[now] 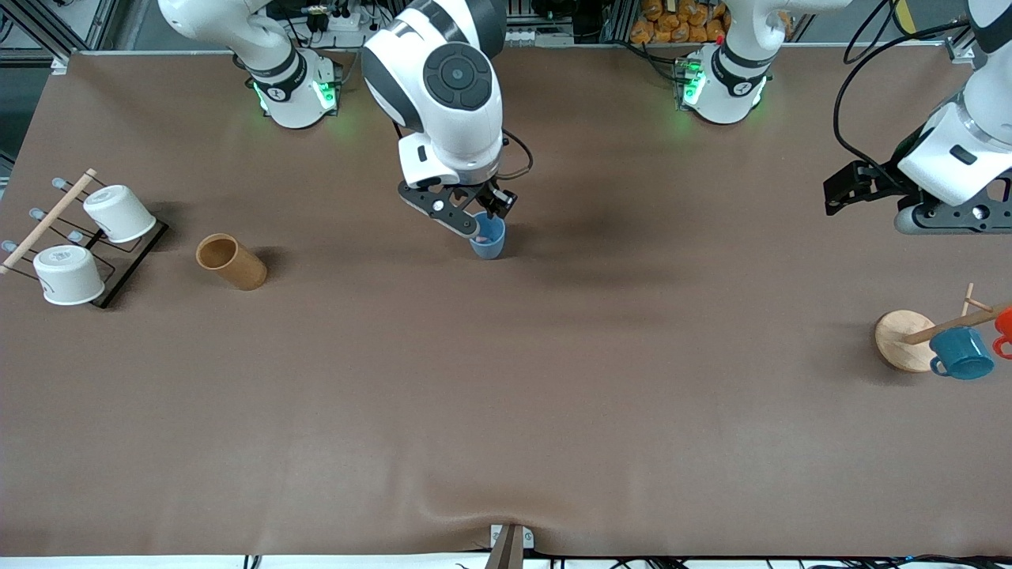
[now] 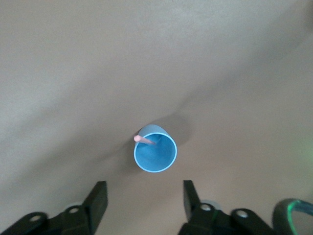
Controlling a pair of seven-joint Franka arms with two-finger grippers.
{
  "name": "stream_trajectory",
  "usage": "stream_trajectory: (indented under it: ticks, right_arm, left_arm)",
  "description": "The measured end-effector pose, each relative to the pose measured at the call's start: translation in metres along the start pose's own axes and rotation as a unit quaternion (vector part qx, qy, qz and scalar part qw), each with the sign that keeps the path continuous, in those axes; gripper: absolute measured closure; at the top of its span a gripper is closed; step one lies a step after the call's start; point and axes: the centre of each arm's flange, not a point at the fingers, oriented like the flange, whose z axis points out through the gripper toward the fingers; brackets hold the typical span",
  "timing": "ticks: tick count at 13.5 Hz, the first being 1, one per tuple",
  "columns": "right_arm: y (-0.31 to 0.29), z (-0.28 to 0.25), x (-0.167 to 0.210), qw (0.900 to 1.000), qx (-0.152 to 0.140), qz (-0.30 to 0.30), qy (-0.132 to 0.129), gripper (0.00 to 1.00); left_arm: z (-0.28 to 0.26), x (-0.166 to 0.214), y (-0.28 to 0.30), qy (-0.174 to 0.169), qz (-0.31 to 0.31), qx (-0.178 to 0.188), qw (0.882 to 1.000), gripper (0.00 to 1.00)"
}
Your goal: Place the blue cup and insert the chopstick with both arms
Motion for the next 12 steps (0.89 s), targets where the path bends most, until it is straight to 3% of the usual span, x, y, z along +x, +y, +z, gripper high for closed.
stream_trajectory:
  ticks: [2, 3, 7, 12]
  right_arm:
    - [0.005, -0.012, 0.012, 1.000, 0.010, 0.009, 0.003, 0.02]
    - [0.010, -0.019, 0.023, 1.000, 0.016, 0.019, 0.003, 0.00]
    - [0.033, -0.042, 0.084, 0.999, 0.033, 0.027, -0.013, 0.00]
    - [0.074, -0.050, 0.154, 0.998, 0.022, -0.056, -0.028, 0.00]
  left_arm:
    - [0.000, 0.000, 0.001, 0.000, 0.001, 0.000, 1.000, 0.00]
    - [0.000, 0.000, 0.001, 0.000, 0.001, 0.000, 1.000, 0.00]
    - [0.000, 0.000, 0.001, 0.000, 0.001, 0.000, 1.000, 0.00]
    - [0.000, 0.000, 0.002, 0.001, 0.002, 0.000, 1.000, 0.00]
